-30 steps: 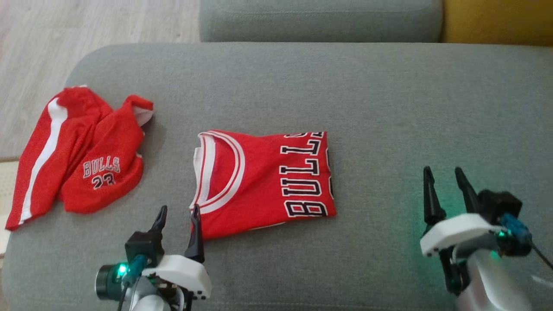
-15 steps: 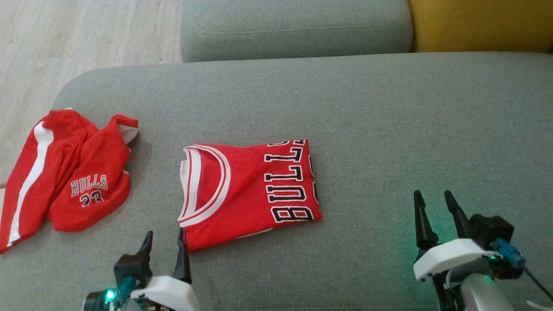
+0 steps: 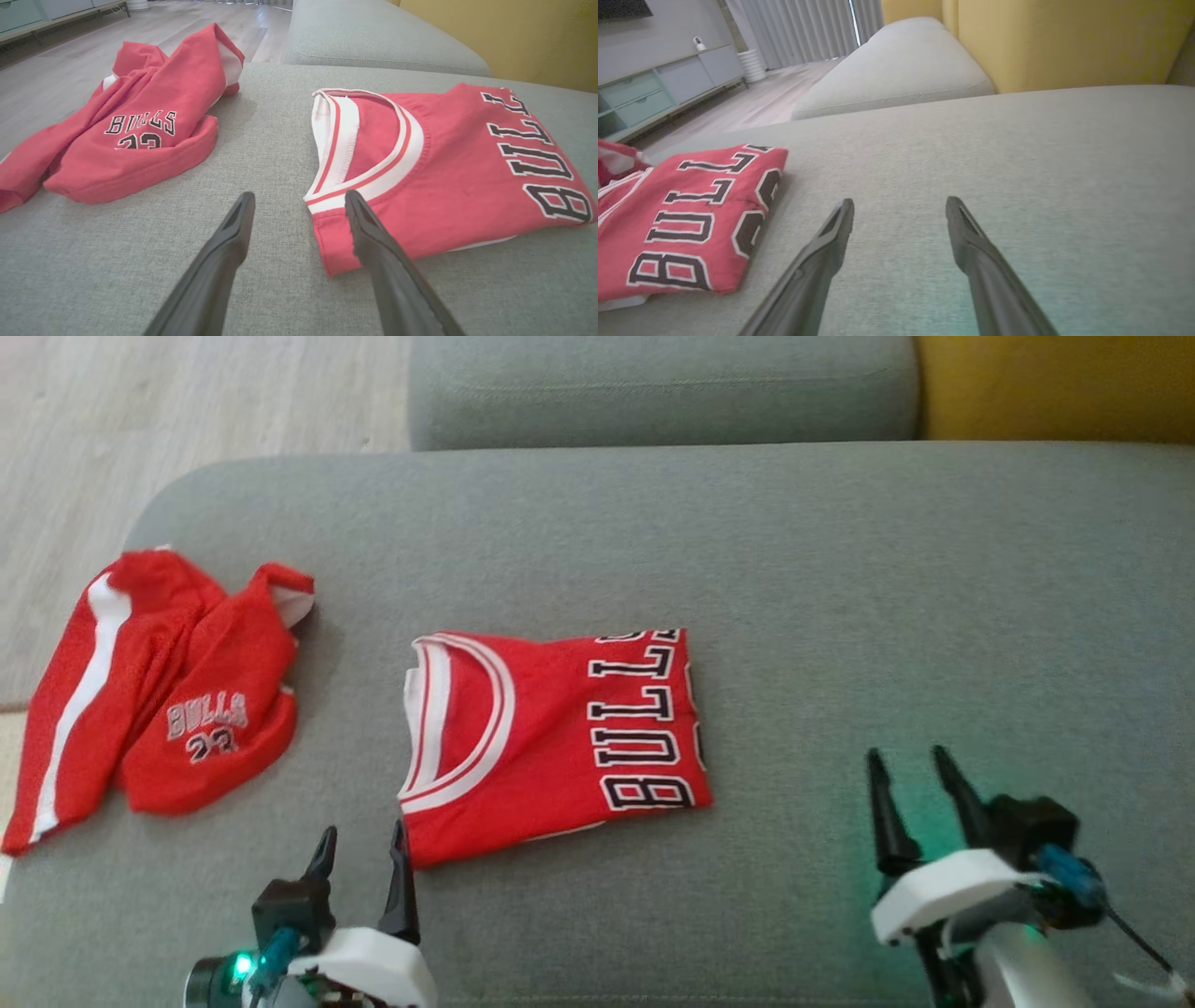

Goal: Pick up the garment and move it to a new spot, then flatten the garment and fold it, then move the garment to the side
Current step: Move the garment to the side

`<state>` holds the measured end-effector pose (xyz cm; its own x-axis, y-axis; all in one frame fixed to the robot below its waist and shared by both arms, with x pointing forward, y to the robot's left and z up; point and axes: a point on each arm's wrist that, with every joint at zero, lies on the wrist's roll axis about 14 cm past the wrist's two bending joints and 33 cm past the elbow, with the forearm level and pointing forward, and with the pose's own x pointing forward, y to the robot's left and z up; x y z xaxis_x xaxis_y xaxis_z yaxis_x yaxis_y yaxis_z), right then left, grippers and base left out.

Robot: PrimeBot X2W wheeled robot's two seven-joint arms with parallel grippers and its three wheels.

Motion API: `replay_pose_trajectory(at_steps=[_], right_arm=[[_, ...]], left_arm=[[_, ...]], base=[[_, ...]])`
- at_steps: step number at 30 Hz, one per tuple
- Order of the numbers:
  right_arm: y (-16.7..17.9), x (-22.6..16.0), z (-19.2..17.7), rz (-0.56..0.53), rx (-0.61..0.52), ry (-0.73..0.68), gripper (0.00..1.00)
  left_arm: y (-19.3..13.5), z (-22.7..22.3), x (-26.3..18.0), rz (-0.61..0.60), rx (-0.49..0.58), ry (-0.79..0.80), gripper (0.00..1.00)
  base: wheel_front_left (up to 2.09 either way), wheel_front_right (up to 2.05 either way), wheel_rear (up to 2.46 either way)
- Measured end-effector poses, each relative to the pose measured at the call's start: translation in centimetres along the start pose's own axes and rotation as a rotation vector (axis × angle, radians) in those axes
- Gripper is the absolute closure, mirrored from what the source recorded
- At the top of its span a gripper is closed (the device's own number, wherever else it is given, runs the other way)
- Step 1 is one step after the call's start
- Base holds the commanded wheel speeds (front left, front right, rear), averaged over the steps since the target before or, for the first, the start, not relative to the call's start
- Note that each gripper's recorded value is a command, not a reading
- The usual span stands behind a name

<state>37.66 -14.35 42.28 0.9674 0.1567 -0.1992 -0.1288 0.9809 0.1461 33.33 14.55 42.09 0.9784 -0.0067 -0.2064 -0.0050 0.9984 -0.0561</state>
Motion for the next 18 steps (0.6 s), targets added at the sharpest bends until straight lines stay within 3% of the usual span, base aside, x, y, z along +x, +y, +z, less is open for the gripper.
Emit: replay_pose_trajectory(at_steps=[10, 18], right_arm=[[7.4, 5.0, 0.2, 0.225, -0.031, 0.07, 0.0], [11.9, 7.0, -2.7, 0.348, -0.052, 0.199, 0.0]], left_arm=[[1.0, -0.1, -0.5, 0.027, -0.019, 0.004, 0.0], [3.6, -0.9, -1.8, 0.118, -0.029, 0.026, 0.0]], base=[[0.0, 0.0, 0.0], [0.0, 0.0, 0.0]])
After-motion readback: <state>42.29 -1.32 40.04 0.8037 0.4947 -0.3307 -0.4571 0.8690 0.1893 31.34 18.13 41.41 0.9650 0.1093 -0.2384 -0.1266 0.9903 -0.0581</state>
